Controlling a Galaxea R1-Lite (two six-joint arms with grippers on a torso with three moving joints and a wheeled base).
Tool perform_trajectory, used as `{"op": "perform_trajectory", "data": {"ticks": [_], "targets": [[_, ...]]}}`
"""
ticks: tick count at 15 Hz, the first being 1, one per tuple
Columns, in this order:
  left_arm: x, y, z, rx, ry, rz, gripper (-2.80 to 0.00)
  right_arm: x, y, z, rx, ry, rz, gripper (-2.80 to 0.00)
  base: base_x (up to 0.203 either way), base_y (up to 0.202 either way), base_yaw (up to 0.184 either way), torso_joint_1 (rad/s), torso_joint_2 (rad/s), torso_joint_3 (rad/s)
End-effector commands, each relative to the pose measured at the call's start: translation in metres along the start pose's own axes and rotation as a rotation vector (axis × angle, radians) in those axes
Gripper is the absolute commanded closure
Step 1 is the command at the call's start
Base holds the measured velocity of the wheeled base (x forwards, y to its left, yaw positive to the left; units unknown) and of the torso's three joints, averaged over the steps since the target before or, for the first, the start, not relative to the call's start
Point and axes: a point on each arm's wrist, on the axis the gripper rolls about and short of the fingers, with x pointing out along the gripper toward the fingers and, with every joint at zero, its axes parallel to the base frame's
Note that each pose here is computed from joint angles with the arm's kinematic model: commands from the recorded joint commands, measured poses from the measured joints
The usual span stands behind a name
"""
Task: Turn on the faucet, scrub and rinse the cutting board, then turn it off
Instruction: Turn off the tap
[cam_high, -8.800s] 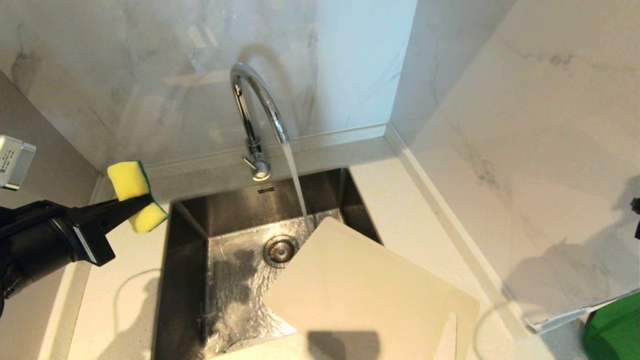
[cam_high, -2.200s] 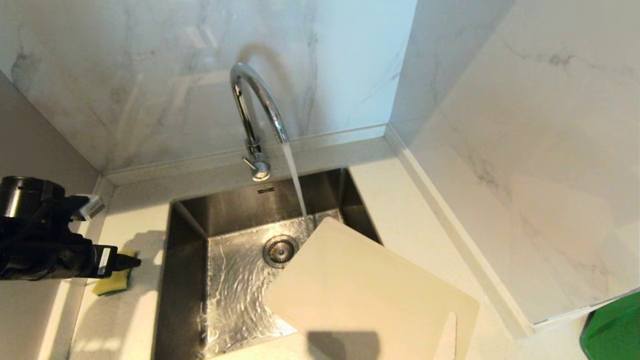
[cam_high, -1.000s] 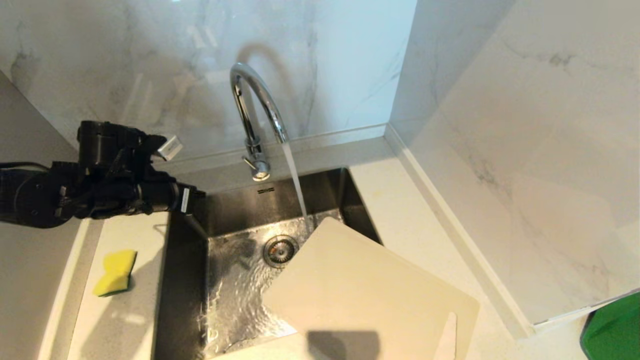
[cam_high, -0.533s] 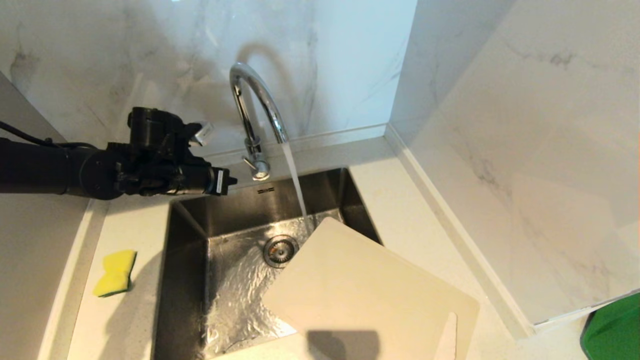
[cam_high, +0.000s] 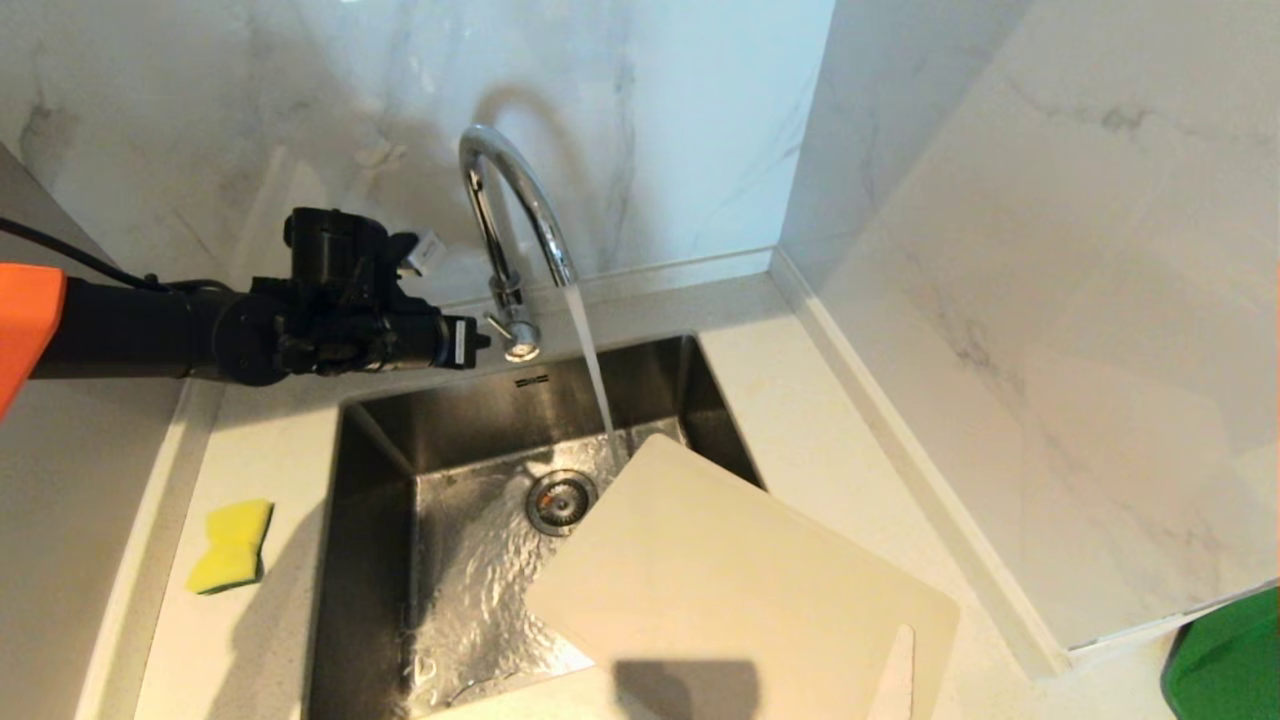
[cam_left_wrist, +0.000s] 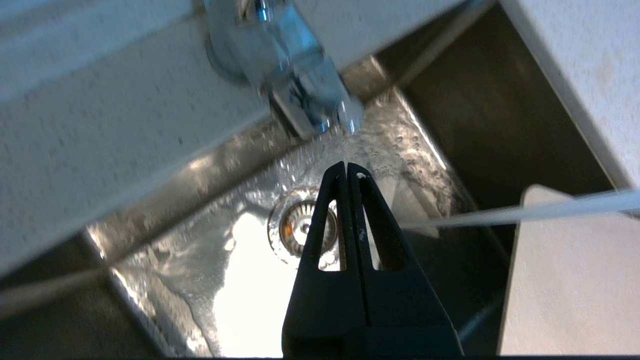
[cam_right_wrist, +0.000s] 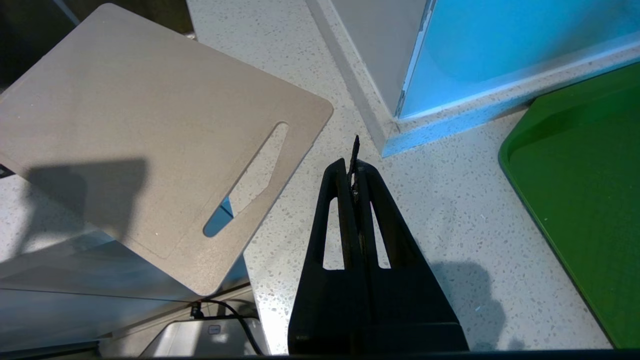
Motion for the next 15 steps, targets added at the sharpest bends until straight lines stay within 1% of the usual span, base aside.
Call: {"op": "perform_trajectory", "data": {"ticks": [1, 12, 15], "targets": [[0.008, 0.001, 0.002, 0.002, -0.013, -0.001, 0.0, 0.0, 0.0, 0.0, 0.0, 0.001, 0.0, 0.0, 0.0, 0.0, 0.0, 0.0, 0.0, 0.0], [0.013, 0.001, 0.015, -0.004, -0.071, 0.004, 0.0, 0.0, 0.0, 0.0, 0.0, 0.001, 0.0, 0.0, 0.0, 0.0, 0.0, 0.0, 0.0, 0.0], [0.016, 0.002, 0.016, -0.002, -0.082, 0.031, 0.0, 0.0, 0.0, 0.0, 0.0, 0.001, 0.001, 0.0, 0.0, 0.0, 0.0, 0.0, 0.0, 0.0]]}}
